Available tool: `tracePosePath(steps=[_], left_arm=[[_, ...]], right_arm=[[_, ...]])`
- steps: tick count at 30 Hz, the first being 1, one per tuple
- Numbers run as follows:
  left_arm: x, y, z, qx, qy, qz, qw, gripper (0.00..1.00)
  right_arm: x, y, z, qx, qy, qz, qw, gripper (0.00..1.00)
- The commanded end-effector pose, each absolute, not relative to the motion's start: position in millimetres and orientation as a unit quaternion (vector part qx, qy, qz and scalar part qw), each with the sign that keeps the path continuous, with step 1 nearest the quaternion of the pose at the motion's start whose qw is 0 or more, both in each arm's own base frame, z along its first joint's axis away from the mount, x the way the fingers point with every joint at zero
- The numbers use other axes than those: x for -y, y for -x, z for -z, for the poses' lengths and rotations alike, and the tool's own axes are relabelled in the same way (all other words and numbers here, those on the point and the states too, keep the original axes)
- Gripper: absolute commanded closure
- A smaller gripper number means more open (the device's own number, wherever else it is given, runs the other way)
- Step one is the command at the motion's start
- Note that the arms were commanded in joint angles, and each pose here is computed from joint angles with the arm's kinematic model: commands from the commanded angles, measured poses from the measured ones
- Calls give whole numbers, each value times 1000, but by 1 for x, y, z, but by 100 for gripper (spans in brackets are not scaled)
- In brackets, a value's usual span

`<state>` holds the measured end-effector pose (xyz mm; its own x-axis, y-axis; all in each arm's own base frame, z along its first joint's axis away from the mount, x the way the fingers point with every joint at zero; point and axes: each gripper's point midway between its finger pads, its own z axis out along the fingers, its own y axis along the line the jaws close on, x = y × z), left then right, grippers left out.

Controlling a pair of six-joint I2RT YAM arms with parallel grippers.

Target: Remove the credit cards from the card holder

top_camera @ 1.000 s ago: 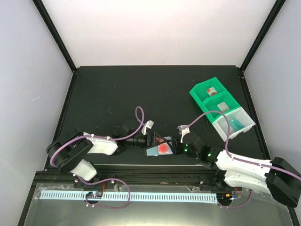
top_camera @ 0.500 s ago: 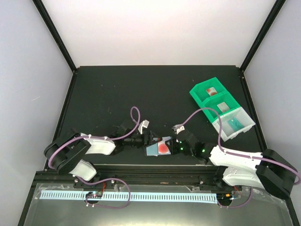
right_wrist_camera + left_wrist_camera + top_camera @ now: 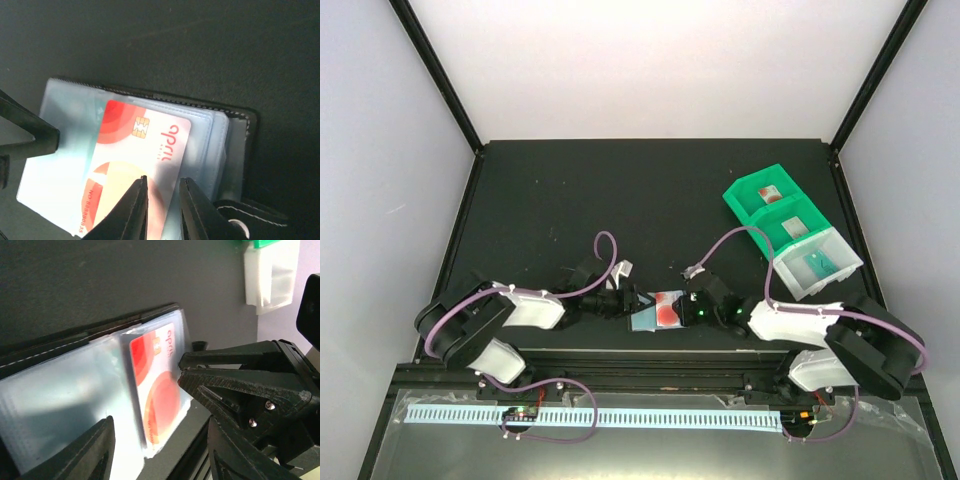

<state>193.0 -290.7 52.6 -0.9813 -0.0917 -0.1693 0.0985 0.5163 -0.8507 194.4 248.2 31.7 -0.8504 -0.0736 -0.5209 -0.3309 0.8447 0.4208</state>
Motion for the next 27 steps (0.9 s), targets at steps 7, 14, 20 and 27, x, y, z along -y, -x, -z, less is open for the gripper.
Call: tracePosePath(steps=[7, 14, 20, 27], left_arm=[[274, -203, -46, -896, -1, 426, 124, 53], [282, -204, -54, -887, -4, 445, 120, 56], [295, -204, -56, -872, -9, 478, 105, 62], [302, -208, -49, -873, -2, 479, 93, 63]], right_arm=[[-256, -189, -14, -927, 119, -273, 230, 87], [-258, -187, -9, -926, 118, -280, 224, 88], [-254, -185, -7, -926, 115, -279, 226, 88], [-252, -183, -4, -926, 106, -284, 224, 88]])
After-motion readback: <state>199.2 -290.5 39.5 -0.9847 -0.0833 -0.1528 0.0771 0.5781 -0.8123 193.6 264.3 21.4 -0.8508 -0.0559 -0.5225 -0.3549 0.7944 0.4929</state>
